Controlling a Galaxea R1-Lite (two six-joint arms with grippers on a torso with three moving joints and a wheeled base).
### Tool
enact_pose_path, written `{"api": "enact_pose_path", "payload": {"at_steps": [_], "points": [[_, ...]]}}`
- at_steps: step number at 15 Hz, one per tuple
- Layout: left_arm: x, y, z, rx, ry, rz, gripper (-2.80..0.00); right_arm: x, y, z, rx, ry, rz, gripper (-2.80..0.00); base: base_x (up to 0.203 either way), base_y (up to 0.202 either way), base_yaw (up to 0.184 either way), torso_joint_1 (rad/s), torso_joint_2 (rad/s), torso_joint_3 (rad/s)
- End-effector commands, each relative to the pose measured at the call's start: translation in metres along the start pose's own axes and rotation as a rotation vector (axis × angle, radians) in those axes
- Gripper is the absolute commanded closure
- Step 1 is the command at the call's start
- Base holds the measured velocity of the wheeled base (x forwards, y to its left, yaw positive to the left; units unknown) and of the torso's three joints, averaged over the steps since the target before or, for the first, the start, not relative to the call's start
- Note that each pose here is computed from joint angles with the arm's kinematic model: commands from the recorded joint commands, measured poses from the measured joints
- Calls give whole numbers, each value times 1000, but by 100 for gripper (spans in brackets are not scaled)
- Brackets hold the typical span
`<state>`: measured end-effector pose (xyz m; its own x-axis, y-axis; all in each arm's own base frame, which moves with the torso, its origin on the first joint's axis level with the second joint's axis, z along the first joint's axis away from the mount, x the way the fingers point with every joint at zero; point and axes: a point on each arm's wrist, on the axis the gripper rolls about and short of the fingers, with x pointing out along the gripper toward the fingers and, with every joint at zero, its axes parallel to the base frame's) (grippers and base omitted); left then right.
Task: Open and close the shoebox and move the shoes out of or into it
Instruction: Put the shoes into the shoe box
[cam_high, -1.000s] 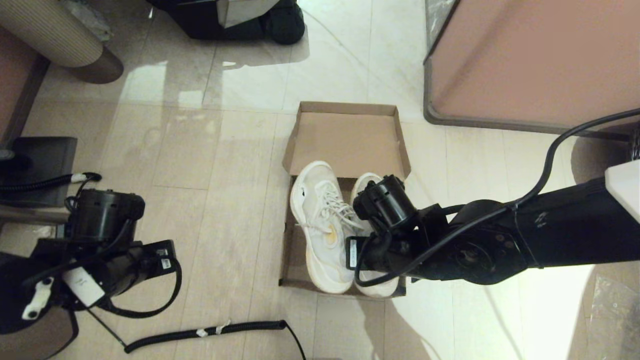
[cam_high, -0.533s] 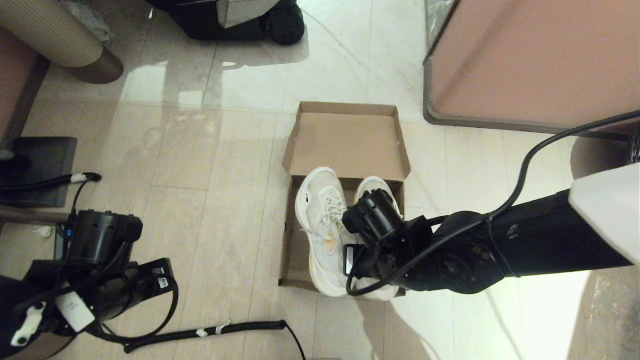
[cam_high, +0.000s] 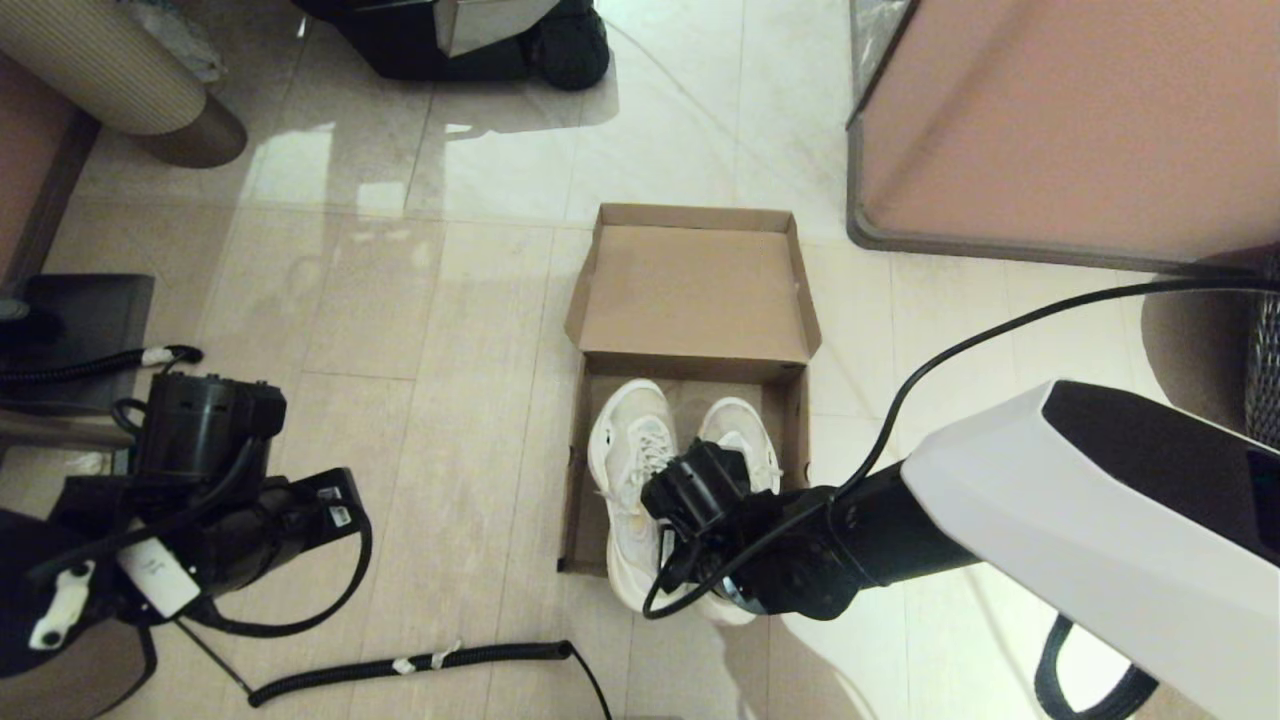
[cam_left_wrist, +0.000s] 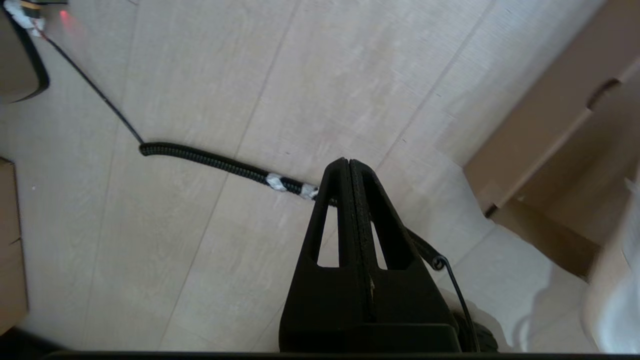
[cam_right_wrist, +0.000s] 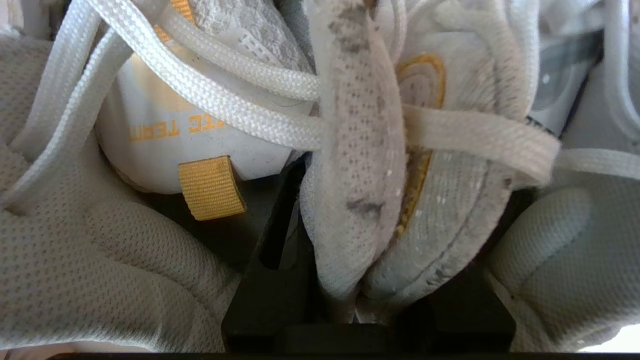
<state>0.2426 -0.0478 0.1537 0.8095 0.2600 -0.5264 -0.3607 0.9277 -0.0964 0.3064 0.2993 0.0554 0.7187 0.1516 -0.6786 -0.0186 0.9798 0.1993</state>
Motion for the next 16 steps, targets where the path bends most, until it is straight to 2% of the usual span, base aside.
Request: {"api": "enact_pose_path", "payload": {"at_steps": [1,5,8,11,16], "points": [[-7,-1,1,-11,-18,-18,0,29,-1,-15,2,-25,-34,0,0,0,0,0,0,0],[-13,2,2,-18,-24,-26,0,33,0,6,-13,-91,-33,0,0,0,0,0,0,0],[-10,-1,1,-24,-18,-30,0,35,-3,10,-54,-106,-48,0,0,0,0,0,0,0],[-8,-1,-5,-16,1,-24,0,48,-8,21,-30,-137,-76,0,0,0,0,0,0,0],[-12,-4,-6,-34,-3,-40,0,72,-3,16,-19,-160,-105,0,0,0,0,0,0,0]]}}
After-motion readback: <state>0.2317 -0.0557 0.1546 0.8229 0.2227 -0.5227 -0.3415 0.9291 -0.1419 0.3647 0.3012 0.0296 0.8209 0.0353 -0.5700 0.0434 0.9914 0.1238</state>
